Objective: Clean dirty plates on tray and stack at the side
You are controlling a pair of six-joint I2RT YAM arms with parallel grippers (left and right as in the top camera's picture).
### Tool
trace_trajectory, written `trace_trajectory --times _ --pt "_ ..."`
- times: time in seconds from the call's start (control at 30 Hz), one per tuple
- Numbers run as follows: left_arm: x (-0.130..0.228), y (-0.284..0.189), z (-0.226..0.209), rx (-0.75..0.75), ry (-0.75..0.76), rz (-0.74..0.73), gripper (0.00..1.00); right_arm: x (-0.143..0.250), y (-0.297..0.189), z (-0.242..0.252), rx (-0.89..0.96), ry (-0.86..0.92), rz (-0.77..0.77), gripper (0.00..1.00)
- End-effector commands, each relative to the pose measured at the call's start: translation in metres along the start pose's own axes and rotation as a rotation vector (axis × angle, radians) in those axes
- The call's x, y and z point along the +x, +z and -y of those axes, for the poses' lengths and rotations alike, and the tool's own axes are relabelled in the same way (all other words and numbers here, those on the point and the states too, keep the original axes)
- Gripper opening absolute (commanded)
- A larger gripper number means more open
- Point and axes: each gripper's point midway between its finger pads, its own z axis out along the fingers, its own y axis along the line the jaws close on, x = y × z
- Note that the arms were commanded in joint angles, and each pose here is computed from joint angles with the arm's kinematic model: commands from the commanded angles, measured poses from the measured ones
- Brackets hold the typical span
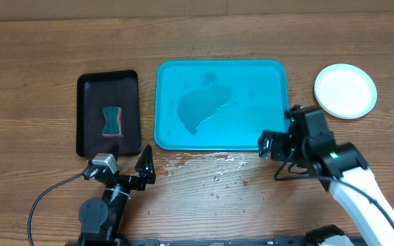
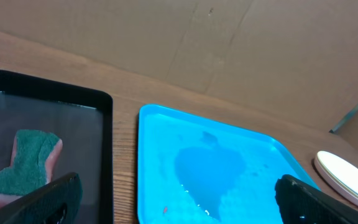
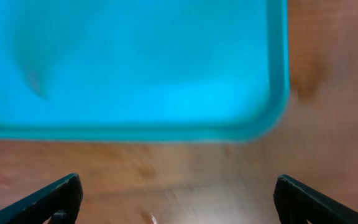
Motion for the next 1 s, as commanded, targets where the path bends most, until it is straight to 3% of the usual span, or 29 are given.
trace_trajectory --times 0.0,0.2,0.33,0.6,0.97 --pt "-0.001 0.000 -0.005 -0.019 0.032 0.016 1.00 -0.029 -0.033 -0.013 -0.061 -0.090 0.199 1.00" --pt "-0.001 0.000 -0.005 -0.019 0.032 0.016 1.00 -0.049 -0.067 -0.025 -0.133 -0.227 0.463 1.00" --pt "-0.001 0.000 -0.005 -0.019 0.032 0.016 1.00 -0.042 -0.077 -0.022 -0.162 -0.252 0.593 1.00" --pt "-0.001 0.000 -0.005 -0.019 0.032 0.016 1.00 -0.012 -0.064 -0.008 -0.203 -0.259 0.724 1.00" --pt "-0.001 0.000 -0.005 -0.019 0.032 0.016 1.00 0.001 -0.066 -0.002 -0.245 -0.265 0.859 1.00"
